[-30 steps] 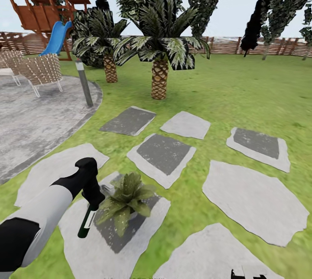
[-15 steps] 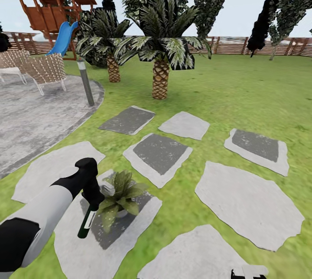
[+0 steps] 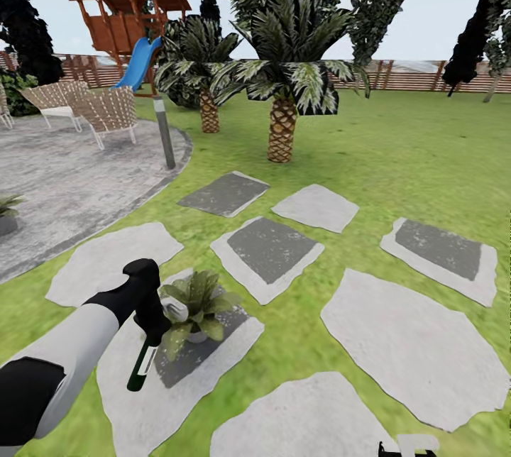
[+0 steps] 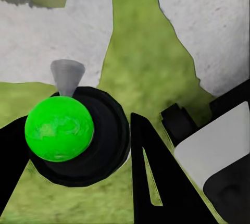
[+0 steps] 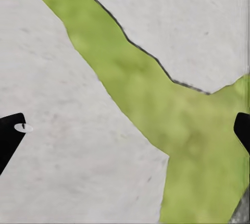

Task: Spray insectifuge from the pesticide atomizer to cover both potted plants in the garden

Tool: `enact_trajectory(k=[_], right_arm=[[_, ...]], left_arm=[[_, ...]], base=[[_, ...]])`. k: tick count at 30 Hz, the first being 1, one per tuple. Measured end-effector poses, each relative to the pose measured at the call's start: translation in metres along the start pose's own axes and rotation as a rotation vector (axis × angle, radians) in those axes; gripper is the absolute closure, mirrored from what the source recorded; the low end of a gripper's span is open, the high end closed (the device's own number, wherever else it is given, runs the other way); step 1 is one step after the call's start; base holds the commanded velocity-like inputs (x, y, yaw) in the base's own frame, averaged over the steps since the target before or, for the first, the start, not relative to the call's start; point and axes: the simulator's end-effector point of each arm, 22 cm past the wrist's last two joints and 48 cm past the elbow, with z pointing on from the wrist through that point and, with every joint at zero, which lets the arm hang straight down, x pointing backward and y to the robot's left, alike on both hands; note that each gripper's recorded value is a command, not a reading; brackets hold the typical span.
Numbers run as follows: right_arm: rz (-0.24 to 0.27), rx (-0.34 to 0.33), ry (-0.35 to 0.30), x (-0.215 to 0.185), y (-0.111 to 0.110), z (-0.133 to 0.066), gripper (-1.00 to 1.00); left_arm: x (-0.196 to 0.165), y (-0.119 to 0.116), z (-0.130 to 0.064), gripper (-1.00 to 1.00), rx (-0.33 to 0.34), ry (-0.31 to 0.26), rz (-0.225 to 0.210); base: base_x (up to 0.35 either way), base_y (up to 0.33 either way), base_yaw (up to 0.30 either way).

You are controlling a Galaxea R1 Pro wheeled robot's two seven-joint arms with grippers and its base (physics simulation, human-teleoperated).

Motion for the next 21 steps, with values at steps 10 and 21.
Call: enact_trajectory(k=[10,21], right_arm=[[-0.003,0.002,0.000,0.000,-0.003,0.001,-1.00],[-0.001,-0.002,-0.001,0.000,0.001,0.000,-1.00]], left_arm=[[0.006,0.005,0.003,1.00,-0.003,0.009,-0.009],[0.027,0.024,0.030,1.00,-0.075,0.024,-0.072]], base=[[-0.069,-0.274,0.005],[0.095,-0.109,0.255]])
